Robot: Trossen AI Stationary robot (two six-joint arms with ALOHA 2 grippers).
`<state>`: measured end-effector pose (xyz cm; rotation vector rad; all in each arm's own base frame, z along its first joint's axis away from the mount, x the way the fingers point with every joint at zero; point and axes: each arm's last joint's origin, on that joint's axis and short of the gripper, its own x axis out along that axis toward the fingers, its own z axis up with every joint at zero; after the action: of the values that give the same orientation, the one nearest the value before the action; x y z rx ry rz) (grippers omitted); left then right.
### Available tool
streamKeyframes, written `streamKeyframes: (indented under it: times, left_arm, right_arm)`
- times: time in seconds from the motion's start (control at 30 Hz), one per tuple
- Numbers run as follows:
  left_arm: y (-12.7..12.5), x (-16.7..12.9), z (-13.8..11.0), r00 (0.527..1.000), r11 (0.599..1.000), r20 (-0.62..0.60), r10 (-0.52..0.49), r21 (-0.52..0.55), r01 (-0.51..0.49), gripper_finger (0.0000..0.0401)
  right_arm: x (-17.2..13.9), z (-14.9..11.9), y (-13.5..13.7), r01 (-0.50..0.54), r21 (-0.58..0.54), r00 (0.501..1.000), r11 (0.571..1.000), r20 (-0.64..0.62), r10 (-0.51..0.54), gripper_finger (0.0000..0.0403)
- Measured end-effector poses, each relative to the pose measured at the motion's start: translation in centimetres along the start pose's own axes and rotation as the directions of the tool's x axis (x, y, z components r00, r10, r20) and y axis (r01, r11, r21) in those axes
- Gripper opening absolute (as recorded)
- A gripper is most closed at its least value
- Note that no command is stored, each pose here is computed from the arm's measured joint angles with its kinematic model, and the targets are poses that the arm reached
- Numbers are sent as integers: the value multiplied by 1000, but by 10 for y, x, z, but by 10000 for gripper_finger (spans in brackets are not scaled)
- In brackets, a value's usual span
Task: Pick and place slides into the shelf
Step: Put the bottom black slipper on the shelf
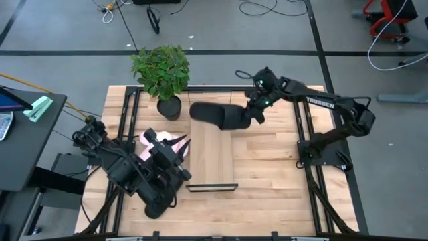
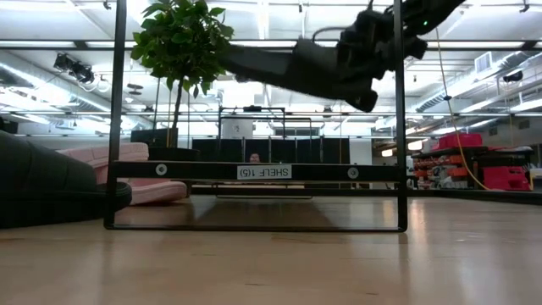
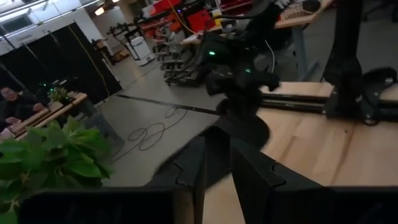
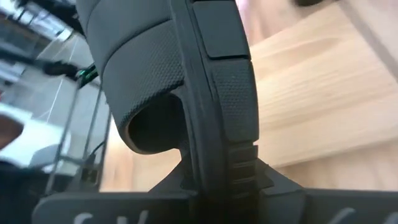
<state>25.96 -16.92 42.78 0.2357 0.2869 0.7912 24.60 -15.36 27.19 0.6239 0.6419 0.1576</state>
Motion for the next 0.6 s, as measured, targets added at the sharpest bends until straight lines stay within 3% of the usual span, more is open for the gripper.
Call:
streamKeyframes:
  times: [0.23,0.33,0.6]
  left_arm:
    - [-5,-2,-12,1000,1000,-13,-3,24,4,66]
    - [-8,0,-19,1000,999,-29,-4,52,6,60]
    - [-17,5,-39,996,990,-93,-12,140,25,44]
  right_arm:
    - [7,-6,-40,-41,112,998,993,-35,45,48]
    - [14,-8,-53,-85,121,995,989,-50,92,48]
    - [20,-2,-79,-90,156,994,984,-49,99,48]
